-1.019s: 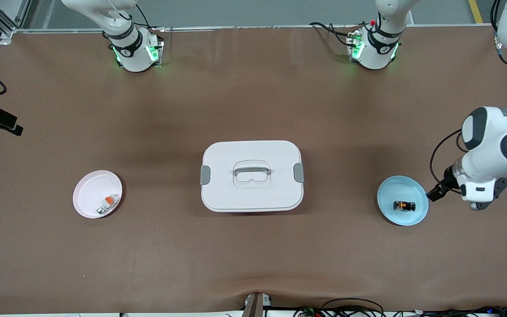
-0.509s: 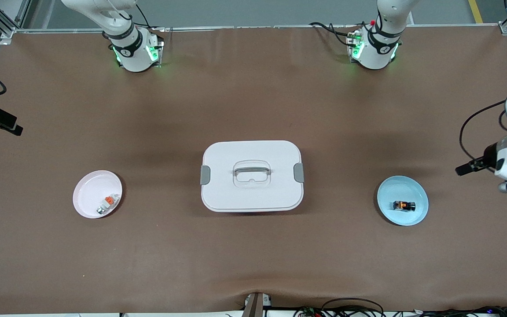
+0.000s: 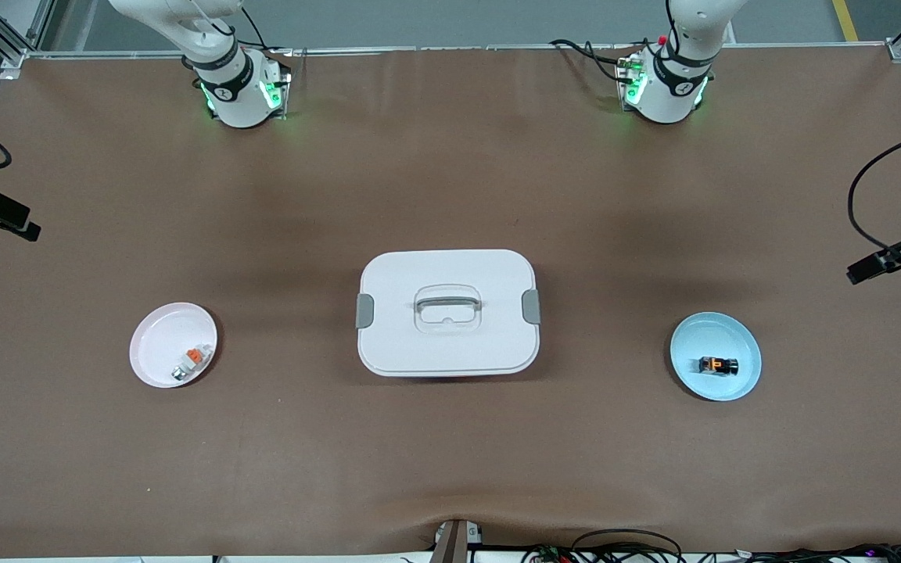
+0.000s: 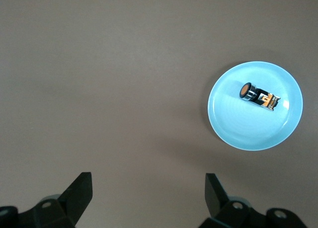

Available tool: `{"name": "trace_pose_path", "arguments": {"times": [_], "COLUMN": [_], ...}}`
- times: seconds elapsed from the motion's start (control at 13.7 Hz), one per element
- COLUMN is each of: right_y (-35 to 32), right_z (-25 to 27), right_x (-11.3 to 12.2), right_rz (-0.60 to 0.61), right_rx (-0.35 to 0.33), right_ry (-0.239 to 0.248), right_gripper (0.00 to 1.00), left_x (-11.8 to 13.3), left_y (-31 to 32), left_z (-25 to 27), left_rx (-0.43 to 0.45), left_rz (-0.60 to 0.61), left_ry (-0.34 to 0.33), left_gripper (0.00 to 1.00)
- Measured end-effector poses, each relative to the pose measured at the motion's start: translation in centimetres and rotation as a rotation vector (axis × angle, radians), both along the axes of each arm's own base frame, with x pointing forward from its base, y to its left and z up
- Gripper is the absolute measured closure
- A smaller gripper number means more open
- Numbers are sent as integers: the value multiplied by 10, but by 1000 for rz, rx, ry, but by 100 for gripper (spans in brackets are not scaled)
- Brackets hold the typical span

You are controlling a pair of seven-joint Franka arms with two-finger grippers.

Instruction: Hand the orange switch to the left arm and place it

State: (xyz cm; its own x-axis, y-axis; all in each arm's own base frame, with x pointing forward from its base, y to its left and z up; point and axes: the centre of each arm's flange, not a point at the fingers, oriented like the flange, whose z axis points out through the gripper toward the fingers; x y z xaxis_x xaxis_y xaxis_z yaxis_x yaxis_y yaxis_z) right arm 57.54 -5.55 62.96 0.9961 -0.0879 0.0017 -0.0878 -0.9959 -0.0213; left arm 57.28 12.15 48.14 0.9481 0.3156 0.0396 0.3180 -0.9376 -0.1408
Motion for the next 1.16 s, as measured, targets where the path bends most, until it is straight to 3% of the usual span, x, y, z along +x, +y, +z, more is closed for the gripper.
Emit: {"name": "trace_pose_path", "arguments": {"times": [0.36, 1.16], "right_y": [8, 11], "right_z": [0, 0], "right_x": [0, 1], "right_rz": [14, 19], "right_rx": [1, 2], "right_ry": [3, 4], "right_gripper": [0, 0], "left_x": [5, -6], "left_y": [-25, -36], "left_z": [74, 98], "left_rx": [-40, -99], "left_rz": [-29, -128], "left_ry": [-44, -36], "left_gripper": [0, 0]}}
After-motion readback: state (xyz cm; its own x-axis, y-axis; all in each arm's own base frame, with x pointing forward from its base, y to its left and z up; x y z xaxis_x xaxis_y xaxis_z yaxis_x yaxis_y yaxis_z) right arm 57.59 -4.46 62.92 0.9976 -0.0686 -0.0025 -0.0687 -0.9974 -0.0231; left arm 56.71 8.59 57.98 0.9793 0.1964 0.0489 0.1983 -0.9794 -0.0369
